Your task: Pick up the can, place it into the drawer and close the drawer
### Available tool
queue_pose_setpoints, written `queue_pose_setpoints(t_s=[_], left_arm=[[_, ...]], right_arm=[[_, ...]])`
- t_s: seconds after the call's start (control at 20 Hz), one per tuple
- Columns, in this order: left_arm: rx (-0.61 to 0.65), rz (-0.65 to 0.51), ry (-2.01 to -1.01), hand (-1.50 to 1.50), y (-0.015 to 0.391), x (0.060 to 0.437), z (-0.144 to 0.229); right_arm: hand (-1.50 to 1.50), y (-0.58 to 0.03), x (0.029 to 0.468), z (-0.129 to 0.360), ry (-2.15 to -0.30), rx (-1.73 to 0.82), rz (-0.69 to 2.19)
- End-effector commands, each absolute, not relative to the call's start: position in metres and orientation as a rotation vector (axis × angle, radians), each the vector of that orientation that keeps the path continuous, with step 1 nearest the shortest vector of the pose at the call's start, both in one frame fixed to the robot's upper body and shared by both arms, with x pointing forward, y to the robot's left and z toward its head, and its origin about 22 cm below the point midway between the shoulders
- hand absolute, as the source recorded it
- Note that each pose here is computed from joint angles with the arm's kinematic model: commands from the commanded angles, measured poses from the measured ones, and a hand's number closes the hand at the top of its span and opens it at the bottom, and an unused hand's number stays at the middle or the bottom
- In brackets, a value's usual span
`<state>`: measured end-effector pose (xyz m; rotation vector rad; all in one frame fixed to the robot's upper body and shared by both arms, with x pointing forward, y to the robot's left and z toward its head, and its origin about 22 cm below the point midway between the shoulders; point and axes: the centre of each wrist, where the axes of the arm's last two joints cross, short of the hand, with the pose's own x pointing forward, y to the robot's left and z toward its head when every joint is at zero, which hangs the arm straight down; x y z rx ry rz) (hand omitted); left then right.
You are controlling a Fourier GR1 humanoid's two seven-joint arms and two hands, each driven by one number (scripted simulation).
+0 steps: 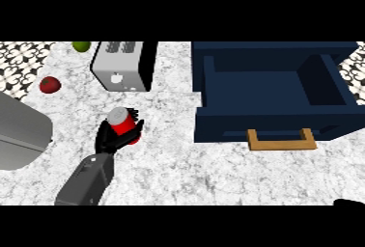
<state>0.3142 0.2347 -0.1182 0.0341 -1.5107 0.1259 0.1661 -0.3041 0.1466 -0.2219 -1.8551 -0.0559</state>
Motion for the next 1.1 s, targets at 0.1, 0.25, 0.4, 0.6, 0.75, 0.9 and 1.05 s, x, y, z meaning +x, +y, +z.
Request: queue_pose_setpoints(t_s=[0.1,0.25,0.4,0.6,0.75,0.9,1.05], left_arm=[[-0.015,0.101,-1.565,1.5,0.218,0.336,-0.101],[-0.044,0.102,-1.586,1.5,0.219,0.319,-0.12],[-0.038,0.105,-1.577,1.5,0.221,0.34,-0.1],[-0.078,0.122,-1.59,1.5,0.215,0.332,-0.106],[-0.109,0.102,-1.629,1.5,0.206,0.342,-0.095],[-0.13,0.076,-1.621,1.5,0.202,0.368,-0.061],[-0.138,0.016,-1.638,1.5,0.17,0.378,-0.042]], right_arm=[[-1.5,-0.288,0.171,0.141,-1.863,-0.239,-0.046],[-1.5,-0.309,0.174,0.143,-1.873,-0.24,-0.066],[-1.5,-0.311,0.161,0.146,-1.869,-0.201,-0.053],[-1.5,-0.301,0.176,0.151,-1.853,-0.253,-0.067],[-1.5,-0.284,0.177,0.147,-1.879,-0.274,-0.053],[-1.5,-0.291,0.176,0.134,-1.88,-0.289,-0.053],[-1.5,-0.316,0.165,0.155,-1.883,-0.296,-0.052]])
